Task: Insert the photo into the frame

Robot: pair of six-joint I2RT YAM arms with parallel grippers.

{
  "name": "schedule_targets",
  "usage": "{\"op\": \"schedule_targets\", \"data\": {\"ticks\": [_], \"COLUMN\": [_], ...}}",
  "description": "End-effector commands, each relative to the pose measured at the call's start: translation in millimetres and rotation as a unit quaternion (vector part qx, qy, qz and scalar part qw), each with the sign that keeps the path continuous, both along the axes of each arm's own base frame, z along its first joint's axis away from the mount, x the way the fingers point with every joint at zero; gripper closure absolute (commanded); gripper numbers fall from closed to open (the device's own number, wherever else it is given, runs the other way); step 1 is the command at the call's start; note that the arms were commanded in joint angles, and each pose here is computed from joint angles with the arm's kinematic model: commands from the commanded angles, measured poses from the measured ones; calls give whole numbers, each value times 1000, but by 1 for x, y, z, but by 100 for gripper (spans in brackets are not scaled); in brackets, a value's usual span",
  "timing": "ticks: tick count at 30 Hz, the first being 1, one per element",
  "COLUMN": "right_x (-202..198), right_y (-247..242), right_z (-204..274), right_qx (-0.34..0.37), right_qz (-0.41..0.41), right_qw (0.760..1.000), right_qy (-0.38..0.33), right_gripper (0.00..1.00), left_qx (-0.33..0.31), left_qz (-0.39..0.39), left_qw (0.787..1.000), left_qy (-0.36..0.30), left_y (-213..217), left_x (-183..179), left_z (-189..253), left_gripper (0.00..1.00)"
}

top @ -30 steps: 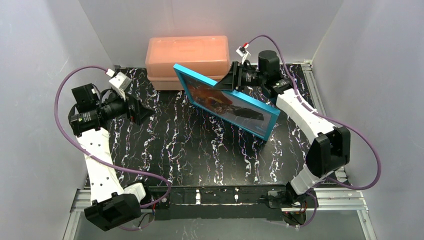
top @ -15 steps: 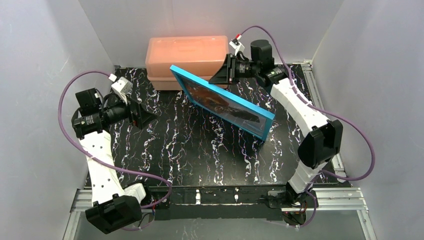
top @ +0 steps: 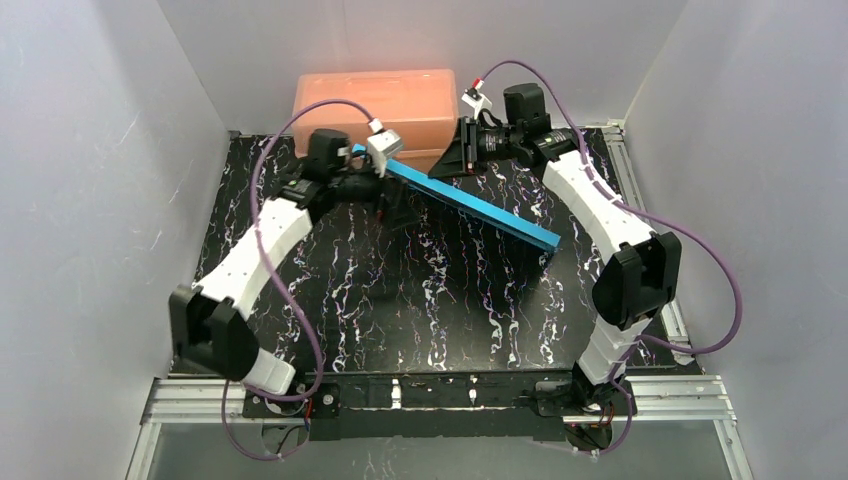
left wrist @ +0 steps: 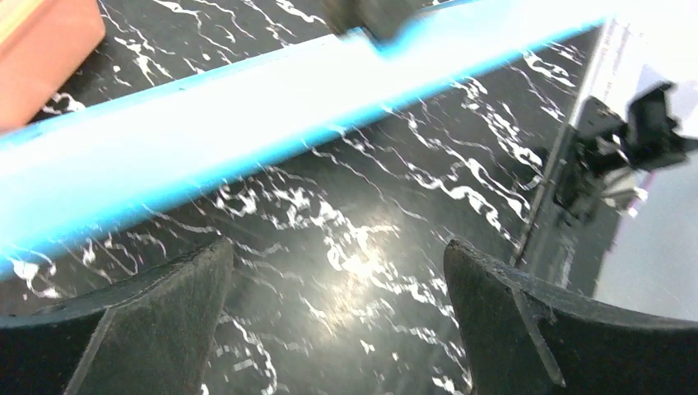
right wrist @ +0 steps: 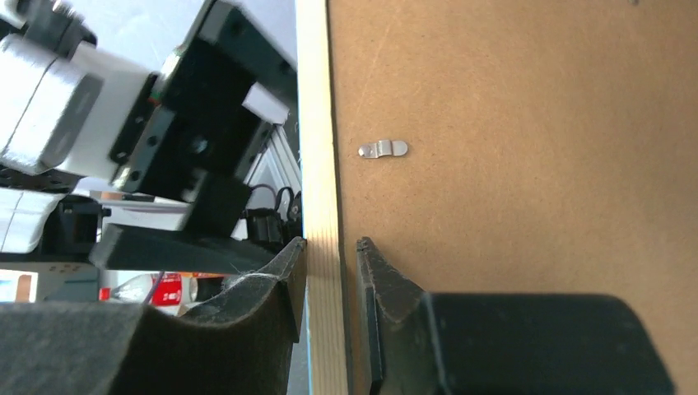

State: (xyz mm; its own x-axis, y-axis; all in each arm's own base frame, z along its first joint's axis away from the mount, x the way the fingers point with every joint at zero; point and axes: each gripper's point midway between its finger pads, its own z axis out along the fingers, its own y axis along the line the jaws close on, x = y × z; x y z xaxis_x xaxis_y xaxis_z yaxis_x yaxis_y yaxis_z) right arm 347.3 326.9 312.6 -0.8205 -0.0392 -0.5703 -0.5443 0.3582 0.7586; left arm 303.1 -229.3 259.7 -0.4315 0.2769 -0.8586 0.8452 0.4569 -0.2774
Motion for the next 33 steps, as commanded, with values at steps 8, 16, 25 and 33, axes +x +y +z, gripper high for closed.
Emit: {"op": "schedule_targets", "data": {"ticks": [8, 16, 25, 33], "right_x": [31, 38, 35, 5], "right_y": [-36, -63, -81, -80], "right_z": [-22, -8, 21, 27], "right_qx": [-36, -125, -324, -403], "right_qz": [-79, -63, -61, -26], "right_qw": [996, 979, 883, 796], "right_qy": [-17, -146, -334, -451], "right_gripper": [51, 1, 1, 1], "left_qx": [30, 35, 44, 48], "left_qz": [79, 99, 128, 143], "left_qw": [995, 992, 989, 987], "left_qy": [-52, -64, -65, -62], "left_y": [-57, -52, -36, -31], "left_x": [77, 83, 91, 95], "left_z": [2, 10, 15, 17], "left_gripper": [2, 2, 2, 2]}}
